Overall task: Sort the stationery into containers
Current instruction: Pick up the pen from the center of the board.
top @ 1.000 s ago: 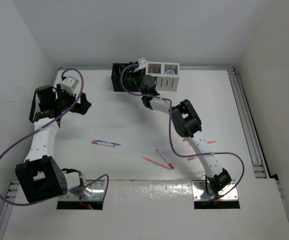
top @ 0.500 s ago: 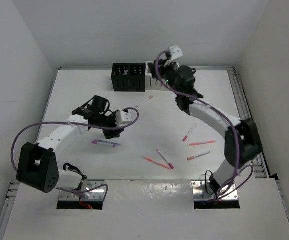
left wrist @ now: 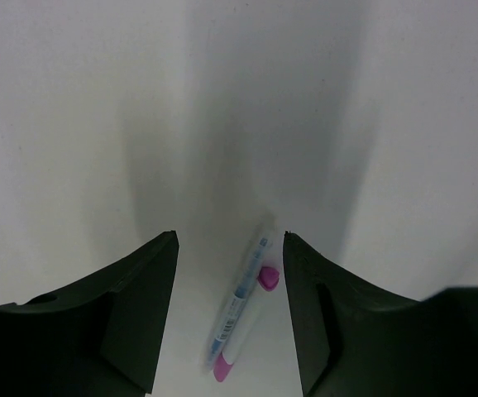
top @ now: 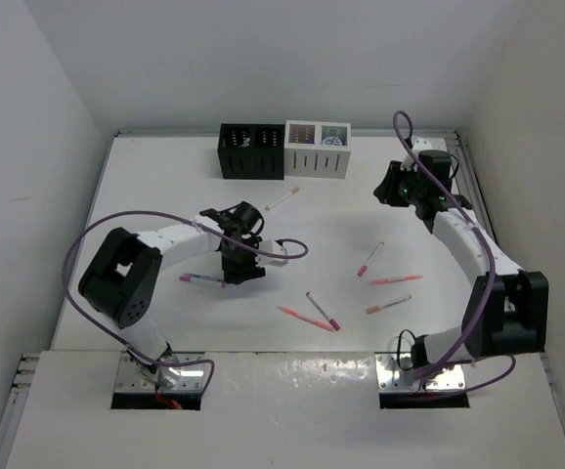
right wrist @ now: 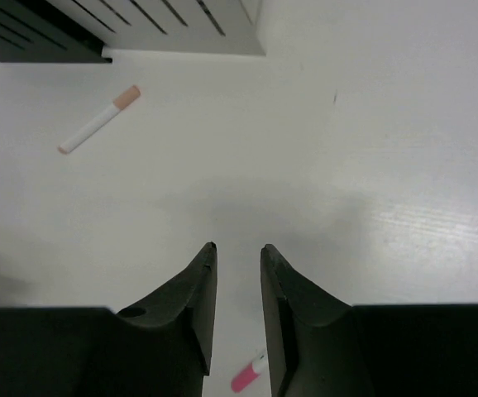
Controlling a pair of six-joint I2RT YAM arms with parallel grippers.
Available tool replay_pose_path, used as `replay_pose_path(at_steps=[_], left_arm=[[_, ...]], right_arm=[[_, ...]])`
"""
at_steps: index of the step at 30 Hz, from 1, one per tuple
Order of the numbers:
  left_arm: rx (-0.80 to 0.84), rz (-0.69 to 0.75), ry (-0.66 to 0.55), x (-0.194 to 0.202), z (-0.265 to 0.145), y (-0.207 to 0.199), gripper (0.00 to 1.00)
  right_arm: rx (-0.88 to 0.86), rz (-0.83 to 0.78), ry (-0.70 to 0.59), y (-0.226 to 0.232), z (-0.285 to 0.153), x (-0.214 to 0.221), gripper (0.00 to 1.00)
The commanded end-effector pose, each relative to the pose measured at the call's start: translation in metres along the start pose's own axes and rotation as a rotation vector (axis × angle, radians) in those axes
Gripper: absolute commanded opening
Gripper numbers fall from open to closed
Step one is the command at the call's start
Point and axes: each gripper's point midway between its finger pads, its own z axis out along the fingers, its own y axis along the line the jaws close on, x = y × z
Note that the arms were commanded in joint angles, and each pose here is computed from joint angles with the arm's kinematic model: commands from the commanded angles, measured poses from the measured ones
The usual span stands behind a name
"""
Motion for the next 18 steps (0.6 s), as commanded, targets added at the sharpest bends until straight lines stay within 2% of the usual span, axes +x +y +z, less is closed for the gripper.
replay_pose_path(at_steps=[1, 8, 10, 15, 18], left_arm=[[-0.035, -0.001, 0.096, 0.006, 0.002, 0.005, 0.6], [-0.036, 0.005, 0.195, 0.022, 0.014, 0.006, 0.57], [-0.025, 0.011, 0.216, 0.025, 0.019, 0.004, 0.57], [-0.03, 0.048, 0.268, 0.033, 0.027, 0.007, 0.47], [-0.032, 0.069, 0.277, 0.033, 0.031, 0.007, 0.38]], right_arm=[[-0.072, 0.052, 0.022, 0.01, -0.015, 0.001, 0.27], [-0.076, 0.066, 0.029, 0.006, -0.018, 0.002, 0.25], [-0.053, 0.091, 0.018, -0.007, -0.022, 0.0, 0.24], [-0.051, 0.108, 0.014, -0.013, -0.025, 0.002, 0.23], [-0.049, 0.115, 0.015, -0.015, -0.026, 0.005, 0.22]])
